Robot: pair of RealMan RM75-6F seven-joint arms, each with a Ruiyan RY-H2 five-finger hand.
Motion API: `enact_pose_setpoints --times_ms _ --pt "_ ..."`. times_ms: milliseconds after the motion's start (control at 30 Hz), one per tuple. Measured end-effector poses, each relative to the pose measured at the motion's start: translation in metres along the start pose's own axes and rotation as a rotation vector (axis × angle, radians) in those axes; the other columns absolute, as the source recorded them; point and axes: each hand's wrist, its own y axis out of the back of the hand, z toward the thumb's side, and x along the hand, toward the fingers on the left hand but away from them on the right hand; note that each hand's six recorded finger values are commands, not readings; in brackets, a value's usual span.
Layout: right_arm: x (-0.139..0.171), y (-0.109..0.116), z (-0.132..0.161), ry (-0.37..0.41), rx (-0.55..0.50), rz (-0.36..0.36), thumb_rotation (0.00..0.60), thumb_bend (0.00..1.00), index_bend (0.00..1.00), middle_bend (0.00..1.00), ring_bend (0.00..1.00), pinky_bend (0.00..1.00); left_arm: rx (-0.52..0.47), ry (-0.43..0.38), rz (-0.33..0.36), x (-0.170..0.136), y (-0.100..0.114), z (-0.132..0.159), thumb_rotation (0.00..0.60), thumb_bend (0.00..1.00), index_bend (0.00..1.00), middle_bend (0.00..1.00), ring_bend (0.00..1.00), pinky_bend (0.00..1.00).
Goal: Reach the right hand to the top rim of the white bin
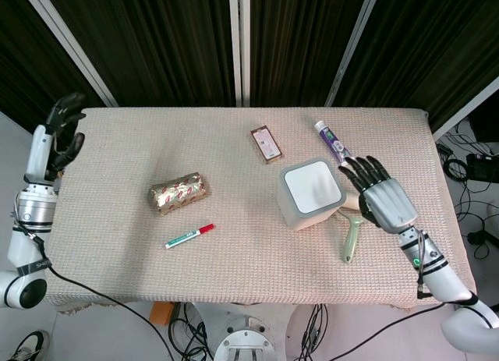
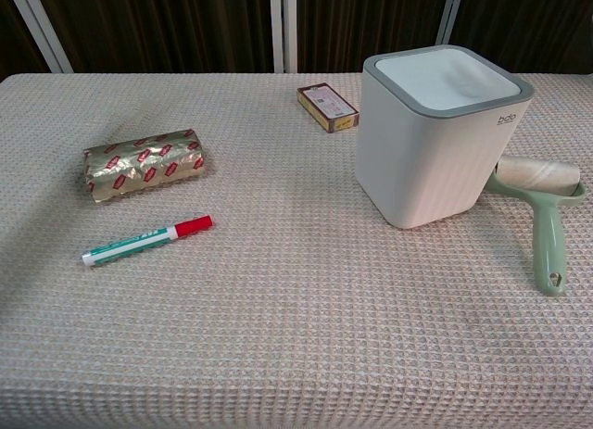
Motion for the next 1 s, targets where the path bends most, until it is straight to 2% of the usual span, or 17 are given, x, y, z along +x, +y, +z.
enact_pose_setpoints --times_ms 67,133,300,400,600,733,833,933,967,1000 --pt "0.005 -0.008 0.005 0.008 0.012 0.048 0.6 0.93 0.12 0.0 0.0 0.0 0.058 -0.004 -0.008 -0.002 0.0 -0.002 0.24 0.22 0.14 0.14 0.13 0.24" --pt "0.009 -0.014 0.007 0.008 0.013 0.075 0.6 0.93 0.12 0.0 0.0 0.0 0.154 -0.009 -0.018 -0.004 0.001 -0.006 0.313 0.22 0.14 0.14 0.13 0.24" --pt "0.011 -0.024 0.007 0.011 -0.015 0.091 0.6 0.94 0.13 0.0 0.0 0.0 0.435 -0.003 -0.056 -0.014 0.002 -0.022 0.331 0.22 0.14 0.14 0.13 0.24" --pt "0.012 -0.029 0.01 0.022 -0.008 0.099 0.6 0.94 0.15 0.0 0.0 0.0 0.531 0.025 -0.096 -0.023 0.001 -0.035 0.331 0.22 0.14 0.14 0.13 0.24" --pt "0.011 -0.034 0.013 0.024 0.008 0.108 0.6 0.94 0.3 0.0 0.0 0.0 0.616 0.062 -0.147 -0.027 0.0 -0.046 0.332 0.22 0.14 0.14 0.13 0.24" --pt "0.01 -0.038 0.013 0.018 0.014 0.121 0.6 0.94 0.41 0.0 0.0 0.0 0.621 0.074 -0.158 -0.027 0.001 -0.048 0.333 0.23 0.14 0.14 0.13 0.24" --pt "0.01 -0.04 0.013 0.013 0.017 0.132 0.6 0.93 0.43 0.0 0.0 0.0 0.621 0.075 -0.16 -0.028 0.0 -0.048 0.33 0.23 0.14 0.14 0.13 0.24" --pt "0.01 -0.04 0.012 0.009 0.015 0.127 0.6 0.93 0.39 0.0 0.0 0.0 0.619 0.074 -0.16 -0.028 0.0 -0.048 0.329 0.23 0.14 0.14 0.13 0.24" --pt "0.01 -0.039 0.012 0.008 0.013 0.121 0.6 0.93 0.32 0.0 0.0 0.0 0.619 0.073 -0.159 -0.028 0.0 -0.048 0.329 0.23 0.14 0.14 0.13 0.24" --pt "0.009 -0.036 0.012 0.007 0.007 0.107 0.6 0.92 0.2 0.0 0.0 0.0 0.618 0.071 -0.157 -0.027 0.0 -0.048 0.331 0.23 0.14 0.14 0.13 0.24"
